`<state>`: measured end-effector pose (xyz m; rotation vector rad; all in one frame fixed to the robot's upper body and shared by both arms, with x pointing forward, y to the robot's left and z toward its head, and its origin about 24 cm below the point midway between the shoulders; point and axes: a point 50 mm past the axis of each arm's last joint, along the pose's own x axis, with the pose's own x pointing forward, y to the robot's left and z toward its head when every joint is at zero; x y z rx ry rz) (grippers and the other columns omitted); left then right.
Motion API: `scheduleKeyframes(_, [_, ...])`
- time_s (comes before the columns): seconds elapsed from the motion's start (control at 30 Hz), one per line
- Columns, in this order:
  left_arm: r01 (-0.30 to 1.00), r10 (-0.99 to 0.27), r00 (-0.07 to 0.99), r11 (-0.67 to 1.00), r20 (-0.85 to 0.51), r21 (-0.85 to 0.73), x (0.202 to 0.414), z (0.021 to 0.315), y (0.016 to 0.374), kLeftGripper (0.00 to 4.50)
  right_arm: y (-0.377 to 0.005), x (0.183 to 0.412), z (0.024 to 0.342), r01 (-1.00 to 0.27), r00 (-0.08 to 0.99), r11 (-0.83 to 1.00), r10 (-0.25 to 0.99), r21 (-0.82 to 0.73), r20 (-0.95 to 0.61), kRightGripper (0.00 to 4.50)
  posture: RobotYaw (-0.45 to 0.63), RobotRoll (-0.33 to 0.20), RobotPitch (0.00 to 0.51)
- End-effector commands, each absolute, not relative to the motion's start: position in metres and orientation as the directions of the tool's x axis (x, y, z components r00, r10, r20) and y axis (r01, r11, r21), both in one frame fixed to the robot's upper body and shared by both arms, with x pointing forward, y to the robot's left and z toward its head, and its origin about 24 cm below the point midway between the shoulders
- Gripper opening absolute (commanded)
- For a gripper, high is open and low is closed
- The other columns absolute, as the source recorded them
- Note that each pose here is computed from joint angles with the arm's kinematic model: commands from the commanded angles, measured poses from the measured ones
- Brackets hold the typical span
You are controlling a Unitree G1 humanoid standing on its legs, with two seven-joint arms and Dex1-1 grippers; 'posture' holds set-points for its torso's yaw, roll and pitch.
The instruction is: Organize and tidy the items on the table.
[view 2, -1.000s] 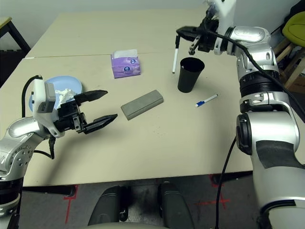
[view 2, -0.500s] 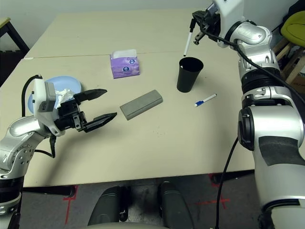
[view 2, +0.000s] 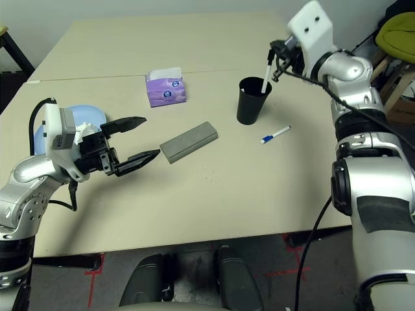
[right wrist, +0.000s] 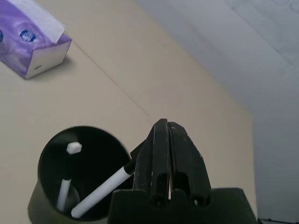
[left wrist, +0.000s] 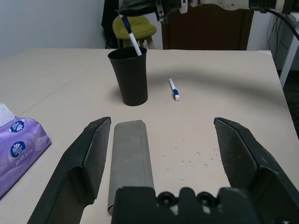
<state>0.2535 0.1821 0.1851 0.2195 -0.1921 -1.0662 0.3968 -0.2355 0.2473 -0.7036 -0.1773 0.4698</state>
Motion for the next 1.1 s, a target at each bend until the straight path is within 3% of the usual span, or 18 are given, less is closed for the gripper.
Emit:
scheduleKeyframes(0.03, [0.848,-0.885,0.463,0.457,0.044,0.268,0.255,0.184,0.179,4.50,-0.236,0.397,0.246,-0.347,0.885,0.659,0.466,-0.667,0.000,0.03,0.02,0.000,0.089])
scheduleKeyframes(0.3, [0.846,-0.884,0.466,0.460,0.049,0.269,0.255,0.184,0.178,4.50,-0.230,0.398,0.240,-0.365,0.875,0.641,0.483,-0.675,-0.014,0.03,0.03,0.000,0.082])
scheduleKeyframes(0.4, [0.845,-0.883,0.467,0.462,0.049,0.269,0.255,0.184,0.178,4.50,-0.230,0.398,0.238,-0.368,0.873,0.636,0.487,-0.678,-0.016,0.78,0.03,0.000,0.081])
scheduleKeyframes(0.7, [0.846,-0.883,0.467,0.462,0.048,0.265,0.254,0.182,0.178,4.50,-0.230,0.396,0.238,-0.398,0.860,0.617,0.508,-0.679,-0.043,4.27,0.03,0.000,0.078])
scheduleKeyframes(0.73, [0.846,-0.883,0.467,0.462,0.048,0.265,0.255,0.182,0.178,4.50,-0.231,0.396,0.240,-0.401,0.858,0.614,0.512,-0.680,-0.044,4.47,0.03,0.000,0.078])
scheduleKeyframes(0.9, [0.846,-0.883,0.467,0.462,0.050,0.267,0.255,0.182,0.178,4.50,-0.228,0.390,0.266,-0.481,0.792,0.572,0.608,-0.664,-0.050,4.47,0.03,0.000,0.077])
scheduleKeyframes(1.1, [0.846,-0.883,0.467,0.461,0.048,0.268,0.256,0.182,0.179,4.50,-0.232,0.374,0.283,-0.678,0.649,0.426,0.729,-0.599,-0.216,4.47,0.03,0.000,0.077])
